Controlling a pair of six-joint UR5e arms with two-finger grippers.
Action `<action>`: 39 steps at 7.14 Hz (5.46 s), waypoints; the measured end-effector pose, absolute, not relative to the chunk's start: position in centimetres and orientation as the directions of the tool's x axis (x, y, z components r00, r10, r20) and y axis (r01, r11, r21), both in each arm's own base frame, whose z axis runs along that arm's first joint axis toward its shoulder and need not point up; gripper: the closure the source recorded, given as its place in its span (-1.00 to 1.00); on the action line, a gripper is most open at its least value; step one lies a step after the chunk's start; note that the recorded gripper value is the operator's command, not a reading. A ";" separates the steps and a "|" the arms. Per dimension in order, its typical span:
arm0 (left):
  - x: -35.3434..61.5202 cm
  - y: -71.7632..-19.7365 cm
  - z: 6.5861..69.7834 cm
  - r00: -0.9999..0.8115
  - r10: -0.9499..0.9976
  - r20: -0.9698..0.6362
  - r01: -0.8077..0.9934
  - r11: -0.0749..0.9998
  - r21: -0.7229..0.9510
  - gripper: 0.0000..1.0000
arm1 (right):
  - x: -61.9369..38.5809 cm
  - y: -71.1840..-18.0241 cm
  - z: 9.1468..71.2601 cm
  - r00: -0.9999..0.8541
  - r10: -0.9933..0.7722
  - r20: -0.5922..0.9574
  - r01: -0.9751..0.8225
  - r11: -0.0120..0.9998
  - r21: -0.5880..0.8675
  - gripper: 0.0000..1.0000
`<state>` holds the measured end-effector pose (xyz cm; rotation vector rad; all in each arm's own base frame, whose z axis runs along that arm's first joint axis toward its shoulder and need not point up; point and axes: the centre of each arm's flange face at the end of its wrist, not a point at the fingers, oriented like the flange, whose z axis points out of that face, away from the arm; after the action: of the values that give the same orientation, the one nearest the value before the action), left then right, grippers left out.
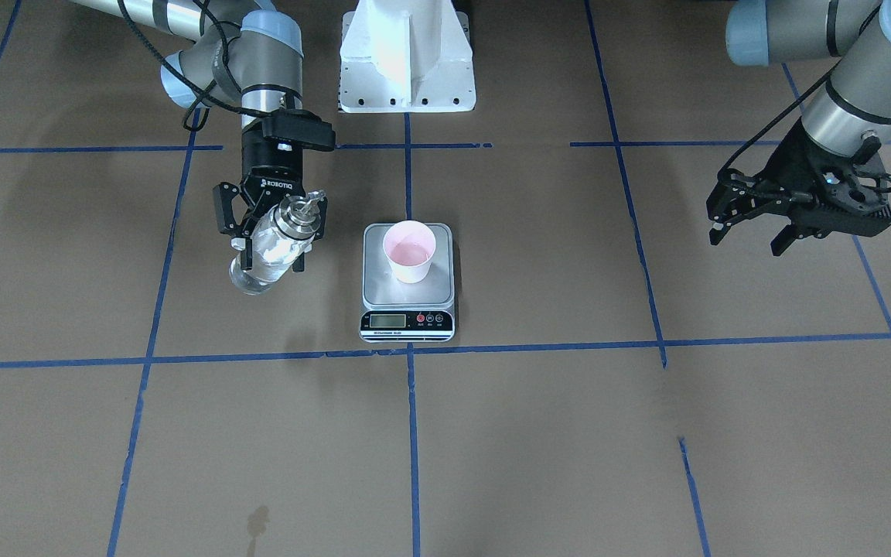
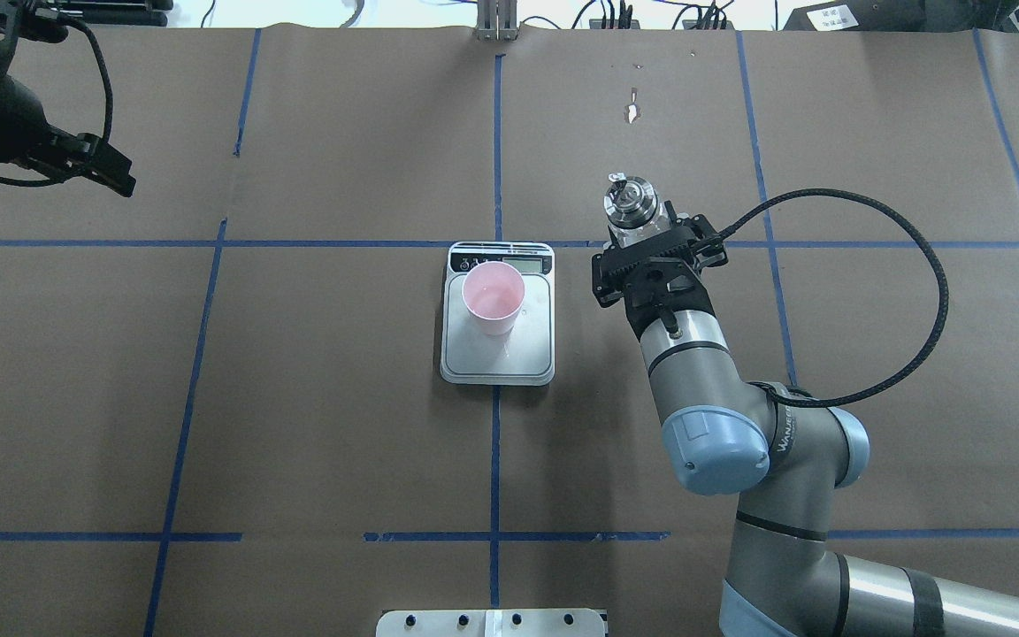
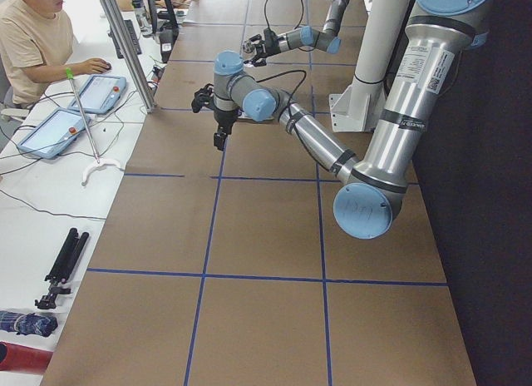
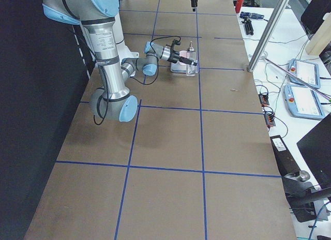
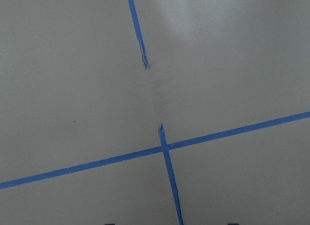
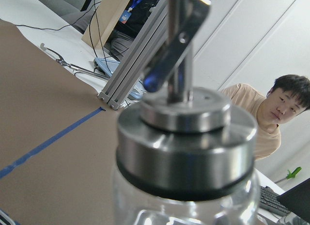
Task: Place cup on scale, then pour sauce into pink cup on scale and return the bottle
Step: 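Carry the sauce bottle with the right gripper toward the pink cup, then tilt the sauce bottle spout over the pink cup to pour, then rotate the sauce bottle back upright with the right gripper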
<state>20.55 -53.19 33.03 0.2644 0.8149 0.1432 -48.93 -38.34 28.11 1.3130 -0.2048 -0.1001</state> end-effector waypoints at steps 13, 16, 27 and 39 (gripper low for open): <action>20.6 -53.1 33.0 0.677 0.227 -0.700 -0.026 0.958 0.286 -0.64 | -53.7 -37.9 27.1 0.861 -0.252 -0.442 0.493 0.203 0.846 1.00; 20.6 -53.1 33.1 0.678 0.226 -0.700 -0.025 0.958 0.285 -0.64 | -54.4 -38.1 27.6 0.826 -0.227 -0.516 0.557 0.189 0.808 1.00; 20.5 -52.8 32.8 0.673 0.210 -0.709 -0.013 0.962 0.273 -0.65 | -55.4 -38.1 27.2 0.614 -0.108 -0.782 0.787 0.149 0.598 1.00; 20.6 -52.8 32.5 0.670 0.213 -0.711 -0.013 0.961 0.276 -0.65 | -54.2 -38.0 26.6 0.756 -0.052 -0.652 0.652 0.138 0.745 1.00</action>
<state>20.56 -52.76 32.48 0.2575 0.8287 0.1285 -54.18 -37.97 26.63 1.3479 0.5470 -0.5473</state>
